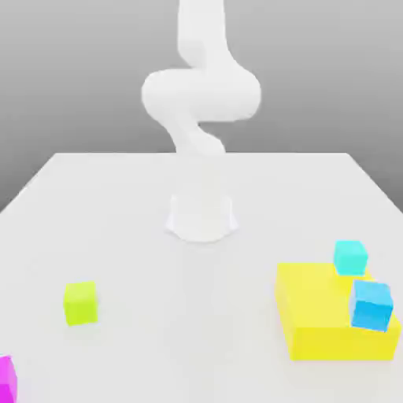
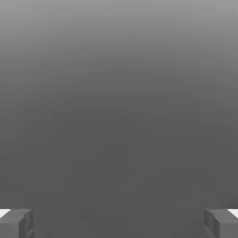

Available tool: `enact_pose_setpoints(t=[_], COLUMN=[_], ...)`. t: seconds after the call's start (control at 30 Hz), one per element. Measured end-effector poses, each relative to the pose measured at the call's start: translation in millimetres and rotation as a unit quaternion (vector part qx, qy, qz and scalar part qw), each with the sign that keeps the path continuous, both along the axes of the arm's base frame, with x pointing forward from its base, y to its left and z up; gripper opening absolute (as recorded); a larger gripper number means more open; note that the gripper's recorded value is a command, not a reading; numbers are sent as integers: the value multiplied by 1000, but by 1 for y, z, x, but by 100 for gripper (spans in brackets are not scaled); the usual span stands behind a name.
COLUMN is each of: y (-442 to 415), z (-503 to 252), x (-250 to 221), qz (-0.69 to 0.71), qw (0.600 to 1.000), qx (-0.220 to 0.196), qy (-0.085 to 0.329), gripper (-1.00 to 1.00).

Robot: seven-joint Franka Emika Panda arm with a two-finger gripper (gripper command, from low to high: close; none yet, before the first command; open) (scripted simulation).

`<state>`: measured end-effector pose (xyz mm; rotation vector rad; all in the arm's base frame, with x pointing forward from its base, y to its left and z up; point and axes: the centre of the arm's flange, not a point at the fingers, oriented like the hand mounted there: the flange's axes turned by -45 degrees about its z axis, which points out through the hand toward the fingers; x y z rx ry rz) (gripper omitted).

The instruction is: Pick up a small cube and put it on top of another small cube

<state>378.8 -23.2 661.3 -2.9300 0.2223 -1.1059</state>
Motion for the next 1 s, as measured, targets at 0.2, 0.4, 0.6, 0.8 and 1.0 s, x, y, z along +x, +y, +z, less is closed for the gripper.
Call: enact_pose_setpoints(t=[0.2,0.4,0.6,0.8,1.0], y=[-78,-150,-198,-200,-199], z=[-147,-289,-418,-496,-524], x=[47,29,-41,-70,-71], qz=[-170,-331,-487,-535,-536], qw=[978,916,813,768,768], qx=[68,134,201,222,222], qy=[100,181,248,273,273], gripper=[0,0,0,0,-100])
